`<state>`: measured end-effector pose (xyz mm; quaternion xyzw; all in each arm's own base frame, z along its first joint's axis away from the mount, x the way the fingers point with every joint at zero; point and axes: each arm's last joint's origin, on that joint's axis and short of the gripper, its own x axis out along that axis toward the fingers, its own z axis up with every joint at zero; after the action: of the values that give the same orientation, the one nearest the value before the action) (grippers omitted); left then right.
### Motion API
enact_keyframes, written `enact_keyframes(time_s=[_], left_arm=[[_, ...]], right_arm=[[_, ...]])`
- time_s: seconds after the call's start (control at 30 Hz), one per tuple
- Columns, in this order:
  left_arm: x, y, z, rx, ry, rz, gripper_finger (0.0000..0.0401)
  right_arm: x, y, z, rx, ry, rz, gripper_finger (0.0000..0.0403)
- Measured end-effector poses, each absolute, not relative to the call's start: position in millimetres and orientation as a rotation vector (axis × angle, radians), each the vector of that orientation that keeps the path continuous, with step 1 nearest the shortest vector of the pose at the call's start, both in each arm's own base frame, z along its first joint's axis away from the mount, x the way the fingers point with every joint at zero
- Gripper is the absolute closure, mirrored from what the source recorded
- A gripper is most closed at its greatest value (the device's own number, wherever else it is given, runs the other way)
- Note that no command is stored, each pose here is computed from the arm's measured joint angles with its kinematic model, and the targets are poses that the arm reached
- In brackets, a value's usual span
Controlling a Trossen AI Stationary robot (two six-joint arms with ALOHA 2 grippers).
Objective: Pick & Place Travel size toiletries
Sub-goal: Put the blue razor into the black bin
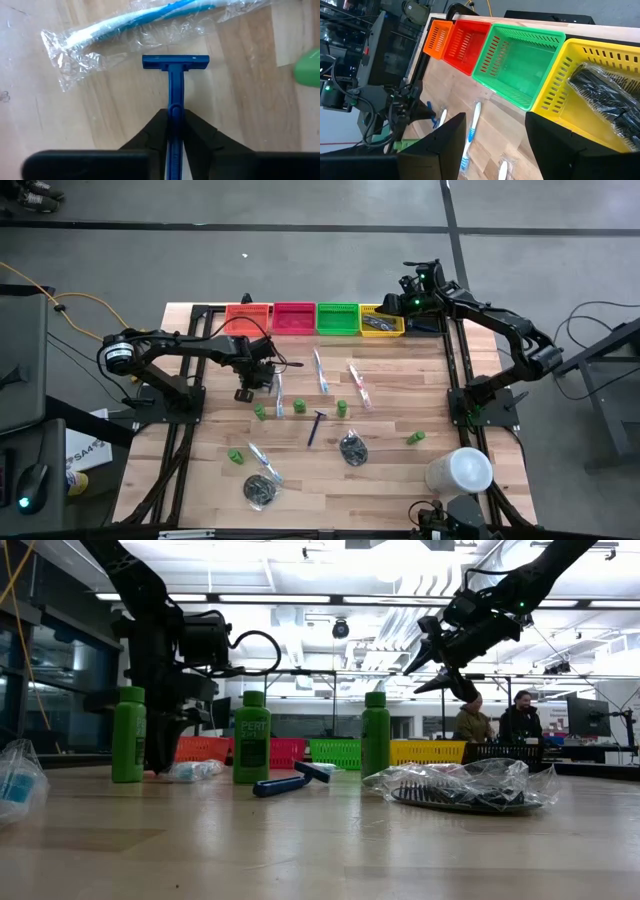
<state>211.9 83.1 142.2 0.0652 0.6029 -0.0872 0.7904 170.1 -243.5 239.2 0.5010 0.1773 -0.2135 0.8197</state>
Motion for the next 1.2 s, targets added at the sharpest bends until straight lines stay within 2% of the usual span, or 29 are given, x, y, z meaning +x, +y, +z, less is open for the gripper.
enact_keyframes(time_s=[0.3,0.5,0.67,0.83,0.93,1.03,1.13,1.2], left_arm=[[208.0,80.8,151.8,0.089,1.289,-0.168,0.0374],[211.2,91.8,201.8,0.103,1.106,-0.037,0.0374],[216.1,117.3,252.2,0.107,0.792,0.178,0.0374],[221.3,148.9,292.4,0.039,0.399,0.359,0.0368],[224.2,161.7,309.4,-0.001,0.176,0.402,0.0364],[226.2,168.5,320.8,-0.017,0.019,0.401,0.0371],[230.3,171.5,325.9,-0.037,-0.08,0.385,0.0372],[233.3,173.6,326.1,-0.057,-0.119,0.377,0.0372]], right_arm=[[170.2,-243.3,239.4,1.07,0.377,-0.442,0.0204],[170.9,-242.3,240.1,1.043,0.381,-0.386,0.0204],[179.0,-239.2,244.1,0.912,0.371,-0.293,0.0204],[201.2,-229.2,253.3,0.564,0.339,-0.162,0.0204],[220.0,-219.5,262.8,0.373,0.28,-0.129,0.0204],[237.6,-209.4,272.1,0.27,0.213,-0.201,0.0204],[251.6,-200.7,281.9,0.188,0.123,-0.289,0.0204],[259.1,-194.9,287.0,0.184,0.059,-0.263,0.0204]])
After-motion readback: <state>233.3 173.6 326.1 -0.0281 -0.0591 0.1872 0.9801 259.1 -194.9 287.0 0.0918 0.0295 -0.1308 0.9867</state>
